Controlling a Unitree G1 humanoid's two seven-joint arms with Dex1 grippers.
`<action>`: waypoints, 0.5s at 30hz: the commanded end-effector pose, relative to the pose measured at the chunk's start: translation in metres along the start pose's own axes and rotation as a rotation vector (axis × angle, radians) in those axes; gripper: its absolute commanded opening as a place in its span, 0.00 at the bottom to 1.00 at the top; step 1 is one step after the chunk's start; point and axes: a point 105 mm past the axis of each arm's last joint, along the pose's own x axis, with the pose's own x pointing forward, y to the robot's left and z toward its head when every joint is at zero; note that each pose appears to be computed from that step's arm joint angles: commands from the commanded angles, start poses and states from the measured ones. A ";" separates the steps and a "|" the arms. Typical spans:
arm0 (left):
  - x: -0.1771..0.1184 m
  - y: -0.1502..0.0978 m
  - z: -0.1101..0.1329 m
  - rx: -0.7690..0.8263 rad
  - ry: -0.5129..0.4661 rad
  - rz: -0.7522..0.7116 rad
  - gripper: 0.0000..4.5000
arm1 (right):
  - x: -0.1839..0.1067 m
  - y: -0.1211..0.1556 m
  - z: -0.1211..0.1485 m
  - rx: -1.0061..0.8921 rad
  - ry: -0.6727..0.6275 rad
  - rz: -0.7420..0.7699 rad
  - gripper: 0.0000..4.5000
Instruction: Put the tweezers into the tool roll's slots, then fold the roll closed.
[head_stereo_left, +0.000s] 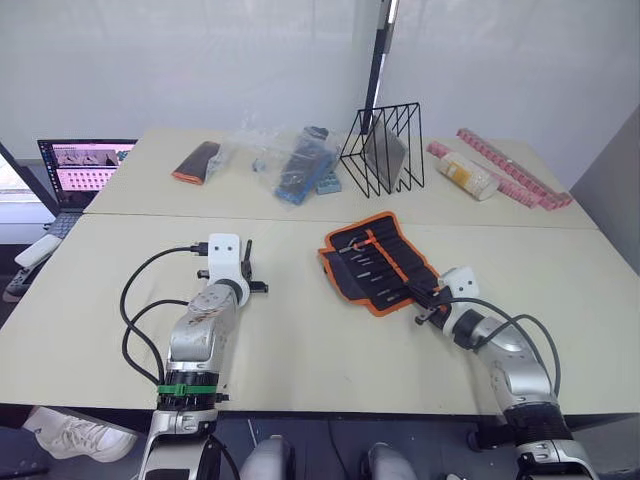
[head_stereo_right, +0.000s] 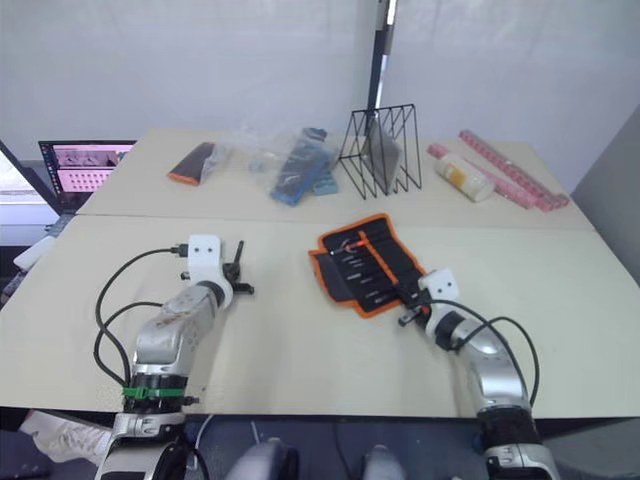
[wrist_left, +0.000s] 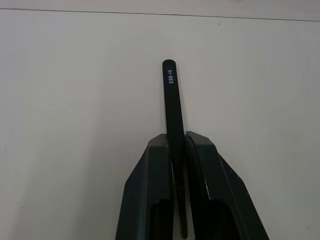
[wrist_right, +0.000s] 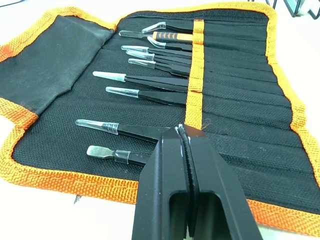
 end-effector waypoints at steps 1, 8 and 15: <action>-0.008 -0.005 0.035 0.053 -0.139 -0.072 0.01 | -0.002 0.002 -0.010 0.010 0.047 0.004 0.00; -0.030 -0.047 0.048 0.220 -0.162 -0.464 0.01 | -0.006 -0.004 0.000 0.004 -0.001 -0.029 0.00; -0.052 -0.097 0.055 0.349 -0.143 -0.850 0.01 | -0.011 -0.009 0.001 -0.002 -0.004 -0.050 0.00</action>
